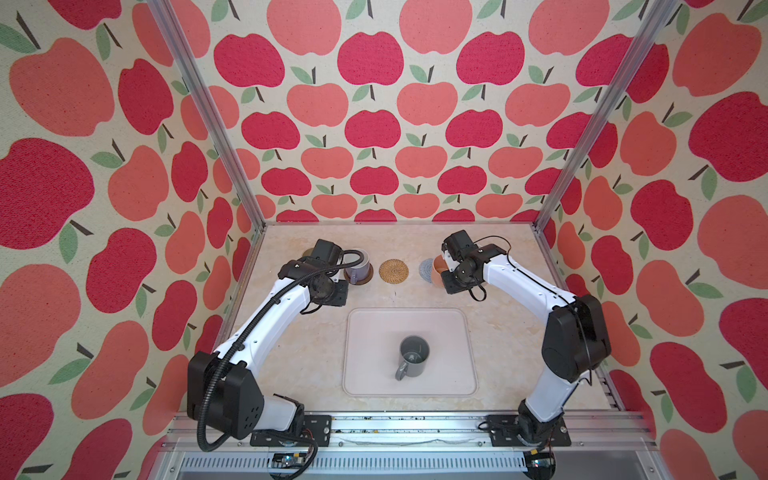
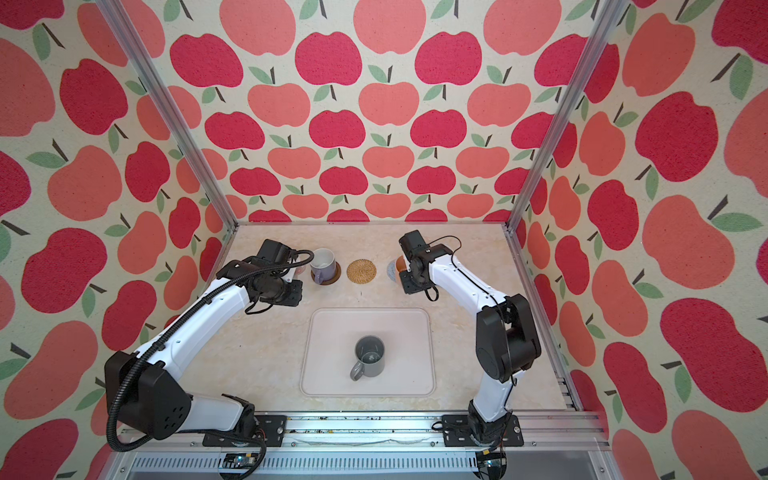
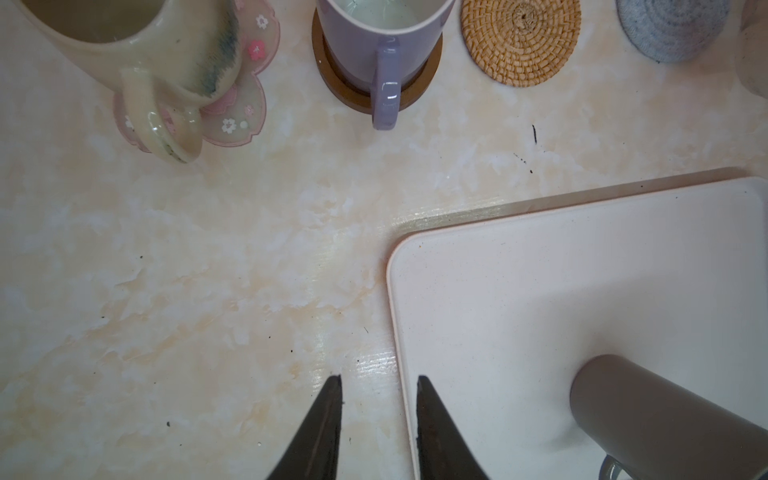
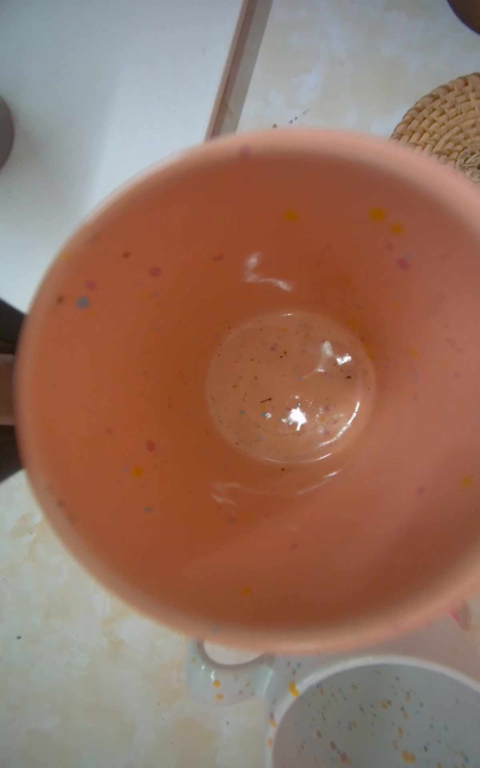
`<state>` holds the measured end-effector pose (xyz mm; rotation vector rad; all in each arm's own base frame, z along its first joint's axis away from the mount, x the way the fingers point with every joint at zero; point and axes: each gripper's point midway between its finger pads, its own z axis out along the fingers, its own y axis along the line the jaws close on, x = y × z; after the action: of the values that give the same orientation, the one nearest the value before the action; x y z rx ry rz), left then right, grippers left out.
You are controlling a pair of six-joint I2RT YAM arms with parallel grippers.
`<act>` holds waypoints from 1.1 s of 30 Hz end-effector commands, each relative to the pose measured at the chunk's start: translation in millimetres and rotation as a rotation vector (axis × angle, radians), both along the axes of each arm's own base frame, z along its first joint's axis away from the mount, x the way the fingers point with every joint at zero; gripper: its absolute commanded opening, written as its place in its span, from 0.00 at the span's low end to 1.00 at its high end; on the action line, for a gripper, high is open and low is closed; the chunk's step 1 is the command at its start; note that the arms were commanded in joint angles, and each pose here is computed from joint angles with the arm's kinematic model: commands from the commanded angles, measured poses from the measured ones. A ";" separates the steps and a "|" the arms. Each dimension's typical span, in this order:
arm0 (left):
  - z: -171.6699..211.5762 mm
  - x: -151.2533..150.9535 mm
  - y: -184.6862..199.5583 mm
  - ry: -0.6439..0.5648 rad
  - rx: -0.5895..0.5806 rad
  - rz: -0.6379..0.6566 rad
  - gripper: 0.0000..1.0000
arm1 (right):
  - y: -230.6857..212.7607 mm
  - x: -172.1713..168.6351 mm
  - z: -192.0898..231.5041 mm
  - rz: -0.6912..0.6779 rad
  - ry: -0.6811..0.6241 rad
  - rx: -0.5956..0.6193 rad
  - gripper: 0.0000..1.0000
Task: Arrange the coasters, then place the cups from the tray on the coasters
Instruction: 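Carry the orange mug with the right gripper toward the grey knit coaster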
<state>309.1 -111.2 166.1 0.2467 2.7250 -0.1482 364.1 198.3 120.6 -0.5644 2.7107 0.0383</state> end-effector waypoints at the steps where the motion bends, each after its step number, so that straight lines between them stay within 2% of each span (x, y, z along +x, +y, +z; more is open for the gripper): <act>1: 2.9 4.1 0.6 0.009 0.004 -0.009 0.33 | 13.1 23.7 21.5 0.028 -0.070 0.033 0.00; 20: 1.4 20.0 2.5 0.026 -0.013 -0.013 0.33 | 18.9 67.2 8.2 -0.044 -0.033 0.041 0.00; 33: -4.1 24.7 3.7 0.044 -0.022 -0.016 0.33 | 24.8 77.4 -4.7 -0.087 -0.007 0.052 0.00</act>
<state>329.1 -106.6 156.9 0.2347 2.7702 -0.1800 425.9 216.0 95.5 -0.4889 2.7758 0.0396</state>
